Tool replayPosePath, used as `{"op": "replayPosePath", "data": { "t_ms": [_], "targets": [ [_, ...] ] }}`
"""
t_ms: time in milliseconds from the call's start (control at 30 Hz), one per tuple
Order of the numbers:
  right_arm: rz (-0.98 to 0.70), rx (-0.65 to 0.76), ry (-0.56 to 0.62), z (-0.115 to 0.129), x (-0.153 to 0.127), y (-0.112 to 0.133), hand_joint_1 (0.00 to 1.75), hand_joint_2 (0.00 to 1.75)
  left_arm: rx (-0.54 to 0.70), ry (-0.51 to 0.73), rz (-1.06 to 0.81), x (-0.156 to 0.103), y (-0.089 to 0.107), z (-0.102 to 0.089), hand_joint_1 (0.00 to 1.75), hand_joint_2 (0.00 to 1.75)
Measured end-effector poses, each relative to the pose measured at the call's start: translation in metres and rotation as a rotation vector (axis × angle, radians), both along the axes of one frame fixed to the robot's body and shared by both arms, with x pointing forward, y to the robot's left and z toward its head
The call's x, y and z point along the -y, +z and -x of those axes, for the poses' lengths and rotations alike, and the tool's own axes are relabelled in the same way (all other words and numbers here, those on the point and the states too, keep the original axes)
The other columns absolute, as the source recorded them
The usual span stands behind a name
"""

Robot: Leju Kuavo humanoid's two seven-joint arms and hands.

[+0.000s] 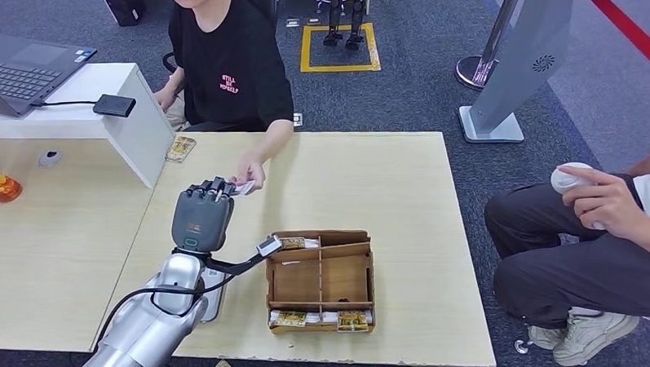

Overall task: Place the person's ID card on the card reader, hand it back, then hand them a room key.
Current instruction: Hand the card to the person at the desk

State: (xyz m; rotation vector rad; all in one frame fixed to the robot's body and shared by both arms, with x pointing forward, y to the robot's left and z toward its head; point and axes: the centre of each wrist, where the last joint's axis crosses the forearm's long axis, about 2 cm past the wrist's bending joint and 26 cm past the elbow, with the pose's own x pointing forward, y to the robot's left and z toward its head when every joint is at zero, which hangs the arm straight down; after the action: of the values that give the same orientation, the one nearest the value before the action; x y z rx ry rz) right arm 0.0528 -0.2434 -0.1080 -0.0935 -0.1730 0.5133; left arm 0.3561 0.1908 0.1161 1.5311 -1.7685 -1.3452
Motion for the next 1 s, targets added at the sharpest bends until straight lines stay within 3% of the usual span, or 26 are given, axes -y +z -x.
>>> {"op": "replayPosePath", "data": {
  "t_ms": [367,500,667,867,1000],
  "targets": [
    [0.001,0.000,-0.007,0.000,0.000,0.000,0.00,0.00,-0.006,0.003,0.013,0.002,-0.004,0.006,0.00,1.75],
    [0.002,-0.002,-0.024,0.001,0.000,0.000,0.00,0.00,0.019,-0.046,0.049,0.011,0.001,0.017,0.00,1.75],
    [0.003,-0.003,-0.060,0.003,0.001,0.000,0.00,0.00,0.064,-0.210,0.178,0.032,0.021,0.046,0.00,1.75],
    [0.009,-0.010,-0.106,0.008,0.001,-0.001,0.00,0.00,0.188,-0.460,0.411,0.043,0.060,0.078,0.00,1.75],
    [0.010,-0.012,-0.135,0.010,0.002,-0.001,0.00,0.00,0.280,-0.503,0.522,0.038,0.072,0.095,0.00,1.75]
  ]
}}
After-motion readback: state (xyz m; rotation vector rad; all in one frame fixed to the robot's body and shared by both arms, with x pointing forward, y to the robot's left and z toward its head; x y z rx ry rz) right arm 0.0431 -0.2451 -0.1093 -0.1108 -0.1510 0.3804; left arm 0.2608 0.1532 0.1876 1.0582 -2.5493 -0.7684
